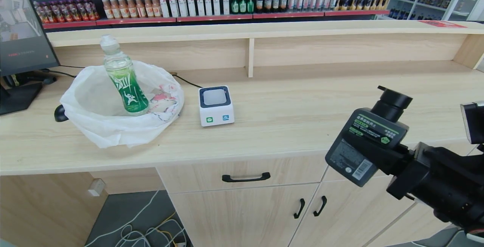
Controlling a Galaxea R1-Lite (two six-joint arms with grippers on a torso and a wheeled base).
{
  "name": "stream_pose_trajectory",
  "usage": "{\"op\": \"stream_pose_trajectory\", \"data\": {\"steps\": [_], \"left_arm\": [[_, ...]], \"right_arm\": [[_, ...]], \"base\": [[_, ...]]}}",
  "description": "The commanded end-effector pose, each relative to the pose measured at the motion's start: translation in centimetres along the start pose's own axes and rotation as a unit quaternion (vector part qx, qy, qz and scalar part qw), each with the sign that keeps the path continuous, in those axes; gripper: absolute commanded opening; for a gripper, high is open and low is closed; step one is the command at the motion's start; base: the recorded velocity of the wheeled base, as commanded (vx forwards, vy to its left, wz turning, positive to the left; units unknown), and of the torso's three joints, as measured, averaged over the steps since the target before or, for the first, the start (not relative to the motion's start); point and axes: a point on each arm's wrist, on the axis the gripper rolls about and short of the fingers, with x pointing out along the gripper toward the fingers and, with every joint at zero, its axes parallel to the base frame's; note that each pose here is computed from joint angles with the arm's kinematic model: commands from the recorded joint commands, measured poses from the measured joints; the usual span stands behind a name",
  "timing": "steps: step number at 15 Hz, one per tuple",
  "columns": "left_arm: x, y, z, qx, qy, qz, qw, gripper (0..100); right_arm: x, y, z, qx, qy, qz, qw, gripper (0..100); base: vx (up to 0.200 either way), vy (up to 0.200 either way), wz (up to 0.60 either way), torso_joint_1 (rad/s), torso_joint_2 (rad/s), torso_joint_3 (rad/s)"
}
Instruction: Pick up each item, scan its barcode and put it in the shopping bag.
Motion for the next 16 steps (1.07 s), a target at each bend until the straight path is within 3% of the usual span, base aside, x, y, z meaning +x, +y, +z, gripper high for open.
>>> {"op": "stream_pose_trajectory", "data": {"steps": [1,2,5,7,11,16], "left_arm": [[0.0,0.0,0.0,0.000,0.000,0.001,1.0000,100],[0.0,0.0,0.0,0.000,0.000,0.001,1.0000,100],[0.0,0.0,0.0,0.000,0.000,0.001,1.0000,100],[0.0,0.0,0.0,0.000,0.000,0.001,1.0000,100],[0.0,0.0,0.0,0.000,0.000,0.001,1.0000,100],[0.0,0.0,0.0,0.000,0.000,0.001,1.0000,100]], "right_arm": [[0.3,0.6,-0.8,0.034,0.020,0.027,0.999,0],[0.7,1.4,-0.9,0.077,0.015,0.053,0.996,0],[1.6,3.1,-1.6,0.116,-0.008,0.107,0.987,0],[2.6,4.1,-2.9,0.138,0.009,0.132,0.982,0],[5.0,7.0,-1.8,0.212,-0.008,0.193,0.958,0],[5.2,7.7,-0.9,0.297,-0.006,0.210,0.931,0]], "base": [[0.000,0.000,0.00,0.000,0.00,0.000],[0.000,0.000,0.00,0.000,0.00,0.000],[0.000,0.000,0.00,0.000,0.00,0.000],[0.000,0.000,0.00,0.000,0.00,0.000],[0.000,0.000,0.00,0.000,0.00,0.000],[0.000,0.000,0.00,0.000,0.00,0.000]]}}
